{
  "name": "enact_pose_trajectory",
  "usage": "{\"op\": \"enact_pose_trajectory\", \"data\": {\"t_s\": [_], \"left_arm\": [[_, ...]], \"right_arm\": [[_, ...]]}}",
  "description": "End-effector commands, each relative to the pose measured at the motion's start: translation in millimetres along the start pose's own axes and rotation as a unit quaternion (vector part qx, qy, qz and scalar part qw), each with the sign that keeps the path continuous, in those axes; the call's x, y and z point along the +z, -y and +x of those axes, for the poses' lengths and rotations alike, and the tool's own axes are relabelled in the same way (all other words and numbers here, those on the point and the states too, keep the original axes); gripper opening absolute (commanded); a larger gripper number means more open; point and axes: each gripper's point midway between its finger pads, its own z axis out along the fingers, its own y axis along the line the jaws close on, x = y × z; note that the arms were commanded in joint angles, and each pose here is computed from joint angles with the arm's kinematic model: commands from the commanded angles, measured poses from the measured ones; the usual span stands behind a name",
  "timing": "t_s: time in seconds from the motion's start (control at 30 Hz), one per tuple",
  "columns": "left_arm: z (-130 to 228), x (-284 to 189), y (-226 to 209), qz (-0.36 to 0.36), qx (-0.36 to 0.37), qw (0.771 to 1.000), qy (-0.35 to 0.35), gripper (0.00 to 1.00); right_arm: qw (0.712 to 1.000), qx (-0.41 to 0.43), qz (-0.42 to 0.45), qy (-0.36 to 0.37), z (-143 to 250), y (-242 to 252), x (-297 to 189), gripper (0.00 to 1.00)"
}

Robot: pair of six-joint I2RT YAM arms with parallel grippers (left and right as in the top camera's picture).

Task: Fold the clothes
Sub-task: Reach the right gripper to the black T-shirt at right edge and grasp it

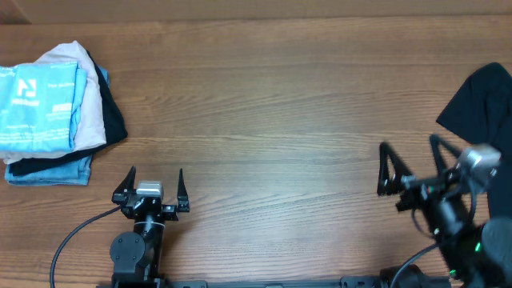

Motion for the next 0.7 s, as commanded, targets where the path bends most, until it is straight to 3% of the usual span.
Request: {"op": "enact_pose_trajectory", "data": {"t_s": [0.0, 0.13, 0.23, 0.4, 0.5, 0.6, 0.67], "left_arm": [[-0.4, -0.3, -1.3, -0.002, 0.013, 1.000, 0.004, 1.00], [-0.4, -0.3, -1.2, -0.002, 0.013, 1.000, 0.004, 1.00], [-0.4, -0.3, -1.3, -0.002, 0.013, 1.000, 0.004, 1.00], [-0.4, -0.3, -1.3, -0.002, 0.013, 1.000, 0.004, 1.00], [-0.4, -0.3, -1.2, -0.002, 0.013, 1.000, 0.004, 1.00], [-0.4, -0.3, -1.3, -0.002, 0.013, 1.000, 0.004, 1.00], [-0.4, -0.3, -1.3, -0.002, 0.013, 1.000, 0.004, 1.00]], "right_arm": [[0.997, -0.041, 0.045, -0.037, -45.2, 2.9, 13.8, 1.00], [0.971, -0.050, 0.174, -0.158, -60.6, 49.3, 57.4, 1.00], [0.938, 0.003, 0.246, -0.243, -51.0, 117.7, 96.3, 1.00], [0.892, 0.091, 0.339, -0.284, -8.6, 263.3, 136.5, 1.00], [0.870, 0.122, 0.363, -0.311, 23.2, 308.2, 140.6, 1.00], [0.848, 0.172, 0.370, -0.337, 75.1, 355.9, 158.7, 0.37], [0.849, 0.192, 0.349, -0.348, 102.4, 370.6, 175.9, 0.31]]}}
